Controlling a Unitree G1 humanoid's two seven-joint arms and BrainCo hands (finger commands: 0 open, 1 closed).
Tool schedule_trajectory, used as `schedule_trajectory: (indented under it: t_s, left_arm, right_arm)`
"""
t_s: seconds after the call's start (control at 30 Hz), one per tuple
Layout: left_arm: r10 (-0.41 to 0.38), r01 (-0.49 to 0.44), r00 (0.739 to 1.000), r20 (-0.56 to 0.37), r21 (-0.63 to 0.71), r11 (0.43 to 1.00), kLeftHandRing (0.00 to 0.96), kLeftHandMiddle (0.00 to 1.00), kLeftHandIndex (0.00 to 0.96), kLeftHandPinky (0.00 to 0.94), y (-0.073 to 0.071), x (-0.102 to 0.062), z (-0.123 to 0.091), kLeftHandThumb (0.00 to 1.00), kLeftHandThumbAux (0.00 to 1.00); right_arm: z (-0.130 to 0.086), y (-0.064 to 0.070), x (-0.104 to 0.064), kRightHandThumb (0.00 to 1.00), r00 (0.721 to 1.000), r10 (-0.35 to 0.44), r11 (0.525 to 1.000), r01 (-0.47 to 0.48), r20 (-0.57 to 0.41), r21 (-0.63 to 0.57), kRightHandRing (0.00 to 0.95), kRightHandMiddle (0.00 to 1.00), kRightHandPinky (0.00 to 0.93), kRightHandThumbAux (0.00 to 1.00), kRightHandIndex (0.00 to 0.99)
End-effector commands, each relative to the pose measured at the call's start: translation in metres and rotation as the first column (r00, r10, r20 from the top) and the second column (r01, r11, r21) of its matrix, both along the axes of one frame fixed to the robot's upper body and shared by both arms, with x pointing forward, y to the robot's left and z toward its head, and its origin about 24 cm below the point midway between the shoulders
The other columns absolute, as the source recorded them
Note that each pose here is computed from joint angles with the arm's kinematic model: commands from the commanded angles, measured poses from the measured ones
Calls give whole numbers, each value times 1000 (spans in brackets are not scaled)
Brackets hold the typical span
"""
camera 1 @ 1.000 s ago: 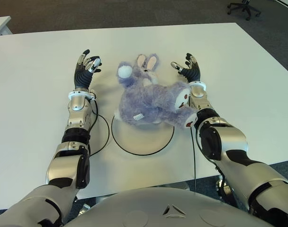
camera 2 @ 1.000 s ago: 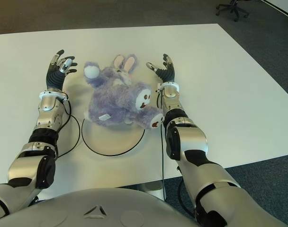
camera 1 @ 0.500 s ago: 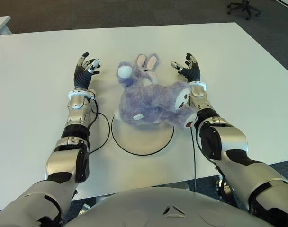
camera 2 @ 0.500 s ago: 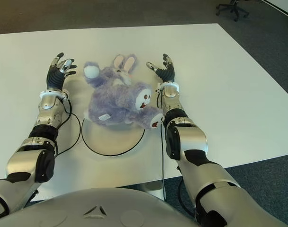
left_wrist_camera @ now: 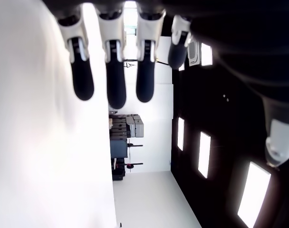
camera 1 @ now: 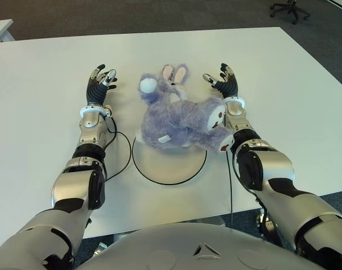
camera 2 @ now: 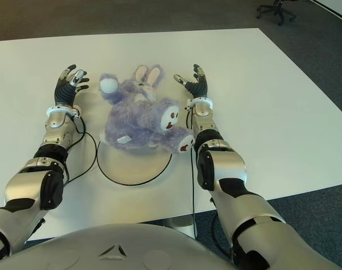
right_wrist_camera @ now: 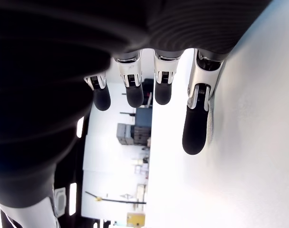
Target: Put the doll into the plate.
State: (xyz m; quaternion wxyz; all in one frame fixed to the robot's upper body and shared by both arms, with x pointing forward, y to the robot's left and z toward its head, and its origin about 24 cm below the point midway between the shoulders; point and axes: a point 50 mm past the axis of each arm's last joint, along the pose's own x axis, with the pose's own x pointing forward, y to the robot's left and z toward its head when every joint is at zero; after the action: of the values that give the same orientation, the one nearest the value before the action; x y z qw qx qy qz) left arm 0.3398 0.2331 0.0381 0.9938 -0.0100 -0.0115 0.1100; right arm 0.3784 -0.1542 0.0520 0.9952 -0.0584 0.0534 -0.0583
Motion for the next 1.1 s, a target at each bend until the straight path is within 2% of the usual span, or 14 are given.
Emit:
schedule_trajectory:
  t_s: [0.03, 0.4, 1.1]
  left_arm:
    - [33, -35, 996, -86, -22, 999, 296, 267, 134, 301, 2, -8, -19, 0, 490]
    - [34, -40, 992, -124, -50, 998, 303, 263, 156, 345, 2, -13, -30, 0, 486]
    - [26, -37, 986, -164, -69, 997, 314, 271, 168, 354, -8, -19, -43, 3, 472]
  right_arm:
    - [-64, -5, -36, 92, 965, -23, 999, 32, -261, 31, 42, 56, 64, 763, 80]
    - [-64, -5, -36, 85, 965, -23, 999, 33, -260, 32, 44, 56, 69, 769, 76]
    - [-63, -5, -36, 79, 965, -25, 999, 31, -261, 20, 43, 54, 65, 752, 77]
